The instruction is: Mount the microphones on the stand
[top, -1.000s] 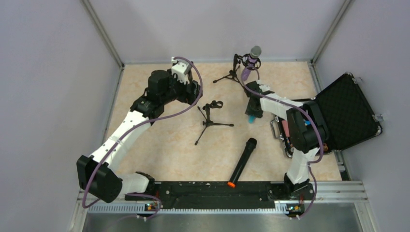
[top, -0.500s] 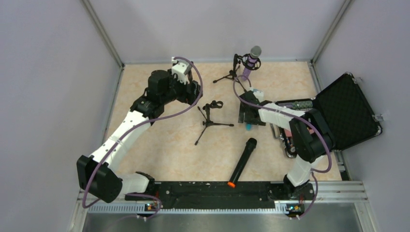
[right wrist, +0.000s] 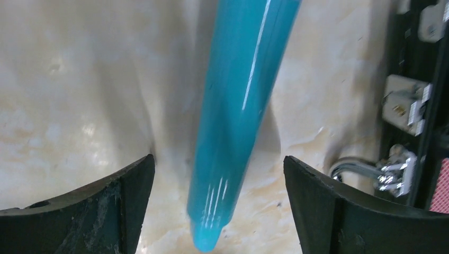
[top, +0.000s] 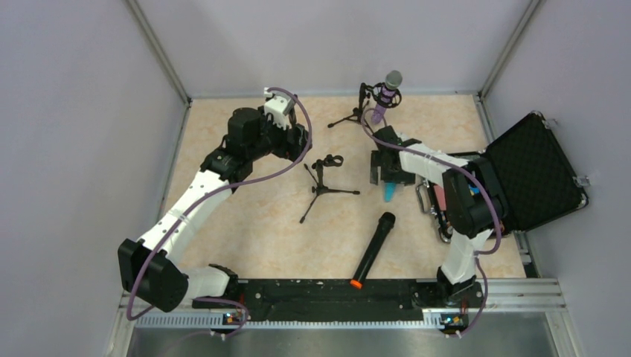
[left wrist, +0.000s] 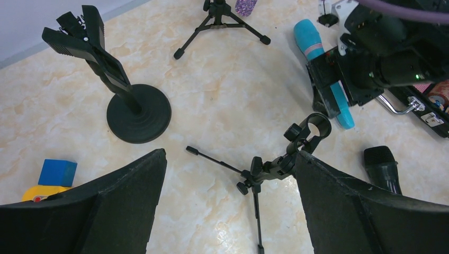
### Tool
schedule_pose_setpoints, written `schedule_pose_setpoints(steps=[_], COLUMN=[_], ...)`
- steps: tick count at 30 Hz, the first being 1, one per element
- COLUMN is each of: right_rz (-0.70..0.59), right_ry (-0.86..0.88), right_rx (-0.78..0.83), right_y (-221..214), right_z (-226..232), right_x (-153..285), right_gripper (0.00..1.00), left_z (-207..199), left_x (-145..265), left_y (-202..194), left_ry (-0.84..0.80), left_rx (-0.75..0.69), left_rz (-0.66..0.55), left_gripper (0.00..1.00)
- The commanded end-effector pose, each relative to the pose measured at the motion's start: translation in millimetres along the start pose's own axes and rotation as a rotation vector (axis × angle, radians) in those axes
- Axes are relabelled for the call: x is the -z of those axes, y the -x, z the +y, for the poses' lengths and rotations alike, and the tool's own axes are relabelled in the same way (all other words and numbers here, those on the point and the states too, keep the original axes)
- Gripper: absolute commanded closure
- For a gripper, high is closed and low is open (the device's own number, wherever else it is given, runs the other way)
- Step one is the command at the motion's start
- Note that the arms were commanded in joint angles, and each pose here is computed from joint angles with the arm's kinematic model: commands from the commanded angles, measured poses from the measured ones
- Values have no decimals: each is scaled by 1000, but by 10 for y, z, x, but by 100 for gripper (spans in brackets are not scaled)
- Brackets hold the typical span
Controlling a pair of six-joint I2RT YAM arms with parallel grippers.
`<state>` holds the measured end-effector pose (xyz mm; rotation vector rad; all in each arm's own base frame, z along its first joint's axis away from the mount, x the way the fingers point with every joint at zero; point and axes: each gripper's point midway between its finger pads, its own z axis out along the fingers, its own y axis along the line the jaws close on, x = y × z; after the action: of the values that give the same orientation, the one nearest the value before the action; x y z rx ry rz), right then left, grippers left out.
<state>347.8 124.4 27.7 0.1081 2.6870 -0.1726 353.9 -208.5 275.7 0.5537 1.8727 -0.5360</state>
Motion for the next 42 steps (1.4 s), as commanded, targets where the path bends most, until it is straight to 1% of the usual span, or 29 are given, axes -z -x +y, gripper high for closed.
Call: schedule_pose_setpoints(steps=[1, 4, 9, 12, 13, 15, 18, 20, 24, 27, 31, 34, 39, 42], right_rz=[10, 14, 30, 37, 38, 42, 54, 65, 63, 43, -22, -107, -276, -396], right_ry=[2, 2, 35, 66, 75, 94, 115, 123, 117, 125, 154, 188, 254, 333], right_rx=[-32, -48, -67, -89, -99, -118, -125, -117, -102, -93, -89, -88, -99, -100], right_y=[304, 410, 499, 530, 544, 563, 545, 510, 474, 499, 661, 868, 1229, 1403], right_z=[-199, -264, -229, -200, -199, -205, -192, -176, -211, -230, -241, -249, -273, -253], right_x=[-75, -169, -324, -391, -406, -451, -512, -529, -500, -395, -156, 152, 755, 1196], right_gripper=[11, 14, 17, 22, 26, 42, 61, 77, 100, 100, 100, 100, 100, 100], left_z=[-22, -22, -24, -28, -26, -33, -32, -31, -18, -18, -19, -40, -84, -182], left_x=[38, 34, 33, 29, 27, 23, 21, 25, 25, 34, 59, 106, 229, 356], left_y=[91, 86, 87, 85, 80, 76, 76, 81, 77, 88, 126, 192, 401, 572], left_ry=[-13, -14, -15, -16, -16, -19, -19, -18, -16, -16, -13, -17, -20, -50], left_rx=[-24, -23, -23, -24, -23, -23, -23, -24, -48, -50, -53, -61, -78, -48], left_rz=[-36, -34, -35, -34, -33, -32, -32, -33, -34, -38, -54, -79, -163, -223], left_gripper=[5, 5, 5, 5, 5, 5, 6, 6, 6, 6, 5, 6, 5, 3])
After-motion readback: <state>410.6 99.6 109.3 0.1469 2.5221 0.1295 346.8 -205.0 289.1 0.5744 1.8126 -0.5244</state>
